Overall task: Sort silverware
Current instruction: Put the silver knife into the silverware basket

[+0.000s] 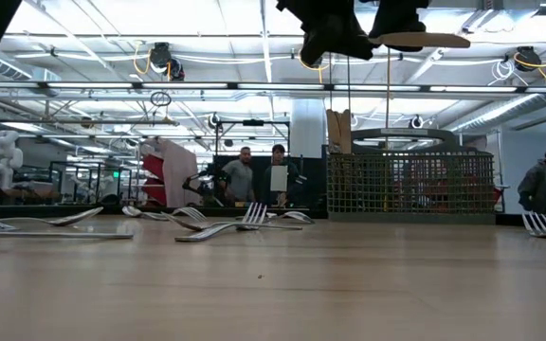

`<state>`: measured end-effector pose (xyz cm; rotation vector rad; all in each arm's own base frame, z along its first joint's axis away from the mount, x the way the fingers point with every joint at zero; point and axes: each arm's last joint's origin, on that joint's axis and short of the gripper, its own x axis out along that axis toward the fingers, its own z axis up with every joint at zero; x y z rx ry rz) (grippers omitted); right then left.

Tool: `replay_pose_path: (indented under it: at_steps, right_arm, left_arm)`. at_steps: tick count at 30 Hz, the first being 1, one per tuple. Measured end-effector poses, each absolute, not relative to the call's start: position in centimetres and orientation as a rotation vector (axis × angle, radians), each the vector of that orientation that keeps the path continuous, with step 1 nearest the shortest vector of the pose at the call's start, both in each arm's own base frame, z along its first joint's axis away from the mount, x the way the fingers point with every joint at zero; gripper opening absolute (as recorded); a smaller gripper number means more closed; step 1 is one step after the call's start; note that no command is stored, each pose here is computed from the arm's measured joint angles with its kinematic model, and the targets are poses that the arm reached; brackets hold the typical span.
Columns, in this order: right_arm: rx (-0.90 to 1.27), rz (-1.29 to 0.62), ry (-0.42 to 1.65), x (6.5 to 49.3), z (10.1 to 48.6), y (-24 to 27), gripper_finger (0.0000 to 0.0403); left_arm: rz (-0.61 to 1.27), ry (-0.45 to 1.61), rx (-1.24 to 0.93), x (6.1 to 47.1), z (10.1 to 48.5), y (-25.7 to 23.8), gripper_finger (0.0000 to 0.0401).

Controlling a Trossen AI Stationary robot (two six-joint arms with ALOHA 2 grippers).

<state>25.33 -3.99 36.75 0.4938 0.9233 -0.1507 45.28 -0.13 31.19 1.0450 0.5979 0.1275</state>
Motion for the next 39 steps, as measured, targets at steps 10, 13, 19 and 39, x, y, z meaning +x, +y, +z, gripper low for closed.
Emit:
replay_pose_path:
  at_steps: [10,13,19,39]
  right_arm:
    - [0.488,-0.153,0.92,25.3,36.8,-4.0,0.0029]
    - [0.487,-0.155,0.915,25.3,36.9,-4.0,0.0062]
    - [0.472,-0.145,0.876,24.0,37.9,-3.9,0.0136]
    - [0.331,-0.516,0.275,9.3,45.0,-2.9,0.0177]
  left_arm:
    - [0.129,0.607,1.055,45.2,31.1,-0.7,0.0014]
    - [0.138,0.603,1.052,45.3,31.2,-0.7,0.0014]
    - [0.173,0.593,0.999,45.3,31.3,-0.5,0.0013]
    - [-0.223,0.235,-0.018,44.8,33.0,9.9,0.0013]
